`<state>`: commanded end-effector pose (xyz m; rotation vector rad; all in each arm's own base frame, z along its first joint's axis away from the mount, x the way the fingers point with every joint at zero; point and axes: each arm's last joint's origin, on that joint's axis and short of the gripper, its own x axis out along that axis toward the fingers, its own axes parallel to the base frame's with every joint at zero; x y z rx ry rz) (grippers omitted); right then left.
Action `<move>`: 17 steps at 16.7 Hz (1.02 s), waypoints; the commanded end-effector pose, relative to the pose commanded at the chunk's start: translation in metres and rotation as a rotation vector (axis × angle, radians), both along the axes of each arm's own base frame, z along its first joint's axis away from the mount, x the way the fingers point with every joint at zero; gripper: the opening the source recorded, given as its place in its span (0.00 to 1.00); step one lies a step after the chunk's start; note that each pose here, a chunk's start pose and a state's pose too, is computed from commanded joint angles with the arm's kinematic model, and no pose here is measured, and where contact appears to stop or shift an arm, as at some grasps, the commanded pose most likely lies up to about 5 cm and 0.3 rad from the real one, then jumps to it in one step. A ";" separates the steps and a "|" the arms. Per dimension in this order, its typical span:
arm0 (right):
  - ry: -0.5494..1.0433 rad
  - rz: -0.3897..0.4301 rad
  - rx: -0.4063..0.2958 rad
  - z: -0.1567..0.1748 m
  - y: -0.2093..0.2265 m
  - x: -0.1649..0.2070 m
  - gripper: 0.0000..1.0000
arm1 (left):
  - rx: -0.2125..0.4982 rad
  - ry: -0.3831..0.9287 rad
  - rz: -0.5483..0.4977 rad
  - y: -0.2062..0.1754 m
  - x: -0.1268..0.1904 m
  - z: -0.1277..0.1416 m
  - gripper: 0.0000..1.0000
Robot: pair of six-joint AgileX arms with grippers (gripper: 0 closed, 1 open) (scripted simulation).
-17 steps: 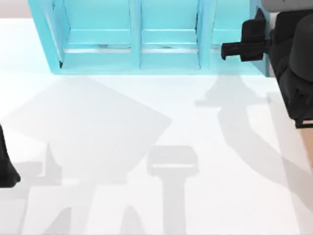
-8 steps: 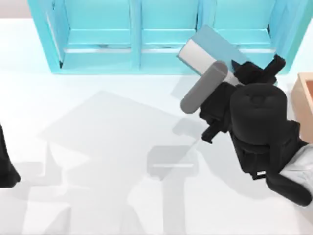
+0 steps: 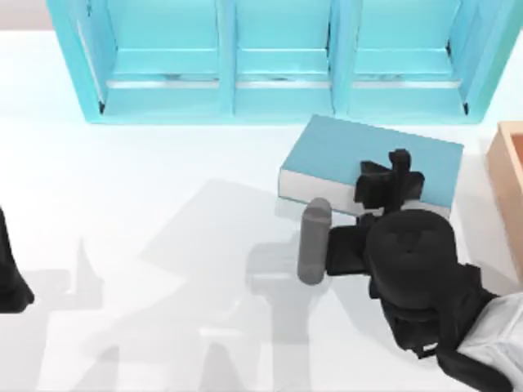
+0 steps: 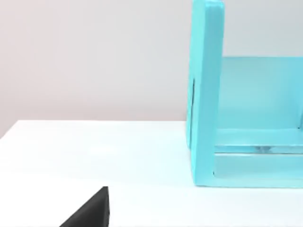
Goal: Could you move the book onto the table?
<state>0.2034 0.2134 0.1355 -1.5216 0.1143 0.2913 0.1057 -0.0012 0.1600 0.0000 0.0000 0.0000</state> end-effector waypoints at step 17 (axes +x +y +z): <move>0.004 0.002 -0.008 -0.011 0.000 -0.004 0.00 | 0.000 0.000 0.000 0.000 0.000 0.000 1.00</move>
